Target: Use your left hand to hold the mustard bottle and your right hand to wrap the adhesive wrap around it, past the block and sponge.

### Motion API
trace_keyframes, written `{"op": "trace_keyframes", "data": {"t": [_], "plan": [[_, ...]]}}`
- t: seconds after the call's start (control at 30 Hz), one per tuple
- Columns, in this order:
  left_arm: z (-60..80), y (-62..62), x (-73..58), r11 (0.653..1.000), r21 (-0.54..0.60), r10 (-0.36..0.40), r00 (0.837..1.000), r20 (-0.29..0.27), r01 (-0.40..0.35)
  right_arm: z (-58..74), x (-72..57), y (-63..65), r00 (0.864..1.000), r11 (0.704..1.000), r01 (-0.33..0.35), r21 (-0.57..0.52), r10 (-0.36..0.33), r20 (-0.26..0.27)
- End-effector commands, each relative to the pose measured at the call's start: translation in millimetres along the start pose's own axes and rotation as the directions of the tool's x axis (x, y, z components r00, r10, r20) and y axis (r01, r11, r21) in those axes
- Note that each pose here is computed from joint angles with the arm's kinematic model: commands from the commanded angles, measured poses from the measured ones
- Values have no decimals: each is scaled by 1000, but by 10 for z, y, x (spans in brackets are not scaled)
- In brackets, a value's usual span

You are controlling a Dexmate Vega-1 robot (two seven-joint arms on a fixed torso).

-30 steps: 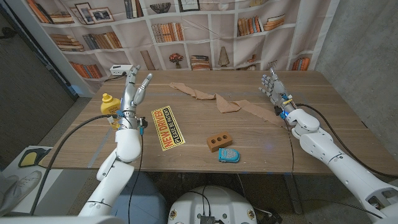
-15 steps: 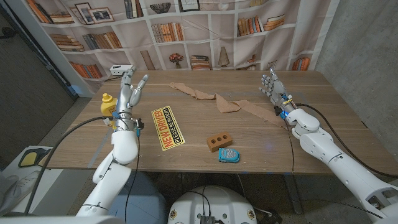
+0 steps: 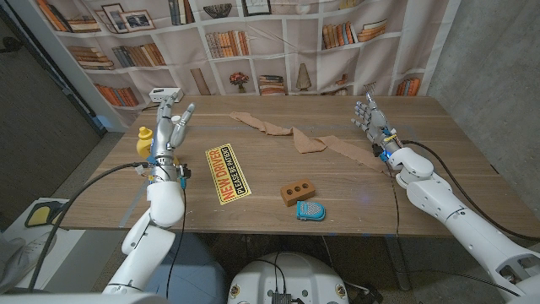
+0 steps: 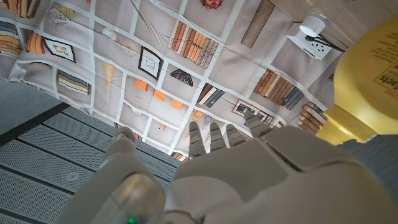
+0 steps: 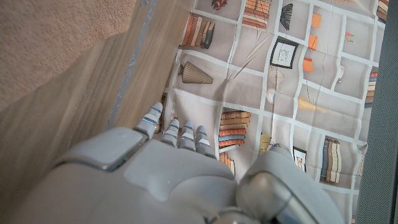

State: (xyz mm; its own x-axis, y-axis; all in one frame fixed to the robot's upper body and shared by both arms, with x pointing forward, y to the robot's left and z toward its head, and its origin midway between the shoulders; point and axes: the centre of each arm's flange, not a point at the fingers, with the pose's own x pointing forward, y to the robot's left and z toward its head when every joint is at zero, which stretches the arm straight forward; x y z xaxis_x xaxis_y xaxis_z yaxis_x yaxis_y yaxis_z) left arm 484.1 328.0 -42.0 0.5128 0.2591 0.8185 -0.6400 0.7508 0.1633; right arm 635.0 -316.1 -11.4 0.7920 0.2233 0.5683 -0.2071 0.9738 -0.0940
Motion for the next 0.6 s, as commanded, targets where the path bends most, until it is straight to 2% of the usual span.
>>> {"op": "trace_keyframes", "data": {"t": [0.03,0.6], "plan": [[-41,91,-78,999,29,42,999,-2,-42,-21,-20,-9,1000,1000,4,0,-4,-7],[-32,233,-128,993,56,102,995,-15,-101,-12,-34,-12,1000,1000,6,6,-6,0]]}}
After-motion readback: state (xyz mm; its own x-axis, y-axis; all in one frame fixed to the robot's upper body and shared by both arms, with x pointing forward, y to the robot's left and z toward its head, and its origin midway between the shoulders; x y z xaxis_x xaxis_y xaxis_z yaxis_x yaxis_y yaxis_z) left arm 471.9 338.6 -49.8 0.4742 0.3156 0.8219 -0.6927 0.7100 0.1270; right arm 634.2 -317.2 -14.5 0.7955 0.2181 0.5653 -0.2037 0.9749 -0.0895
